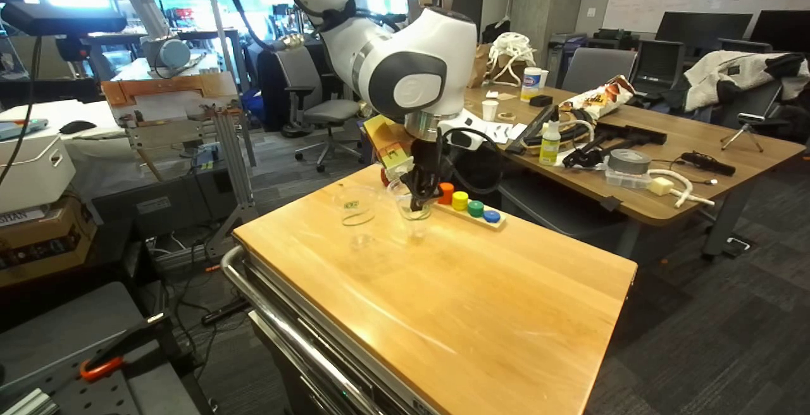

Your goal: Stack the clear cups together

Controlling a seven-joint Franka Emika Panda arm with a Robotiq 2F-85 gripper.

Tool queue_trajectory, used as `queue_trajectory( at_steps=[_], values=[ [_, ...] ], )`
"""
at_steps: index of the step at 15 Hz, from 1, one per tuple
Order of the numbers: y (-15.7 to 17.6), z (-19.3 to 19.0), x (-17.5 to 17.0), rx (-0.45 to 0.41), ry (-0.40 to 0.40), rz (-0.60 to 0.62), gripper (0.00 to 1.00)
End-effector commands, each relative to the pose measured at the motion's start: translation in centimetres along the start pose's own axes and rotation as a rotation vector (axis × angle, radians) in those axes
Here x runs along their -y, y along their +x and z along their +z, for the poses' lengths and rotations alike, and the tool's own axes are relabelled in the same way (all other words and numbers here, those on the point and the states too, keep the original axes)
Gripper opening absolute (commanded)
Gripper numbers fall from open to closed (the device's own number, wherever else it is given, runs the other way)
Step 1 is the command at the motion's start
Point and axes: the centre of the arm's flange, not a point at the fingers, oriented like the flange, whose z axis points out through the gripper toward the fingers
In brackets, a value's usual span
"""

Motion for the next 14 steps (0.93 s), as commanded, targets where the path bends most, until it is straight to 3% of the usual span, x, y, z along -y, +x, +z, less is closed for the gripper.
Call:
queue_trajectory(
  at_steps=[1, 6, 14],
  values=[
    [0.8, -4.8, 1.1, 0.007, 0.017, 0.068, 0.01],
    [0.1, -10.7, 3.2, 0.017, 0.049, 0.082, 0.01],
    [-5.8, -15.1, 4.4, 0.024, 0.053, 0.018, 0.01]
  ],
)
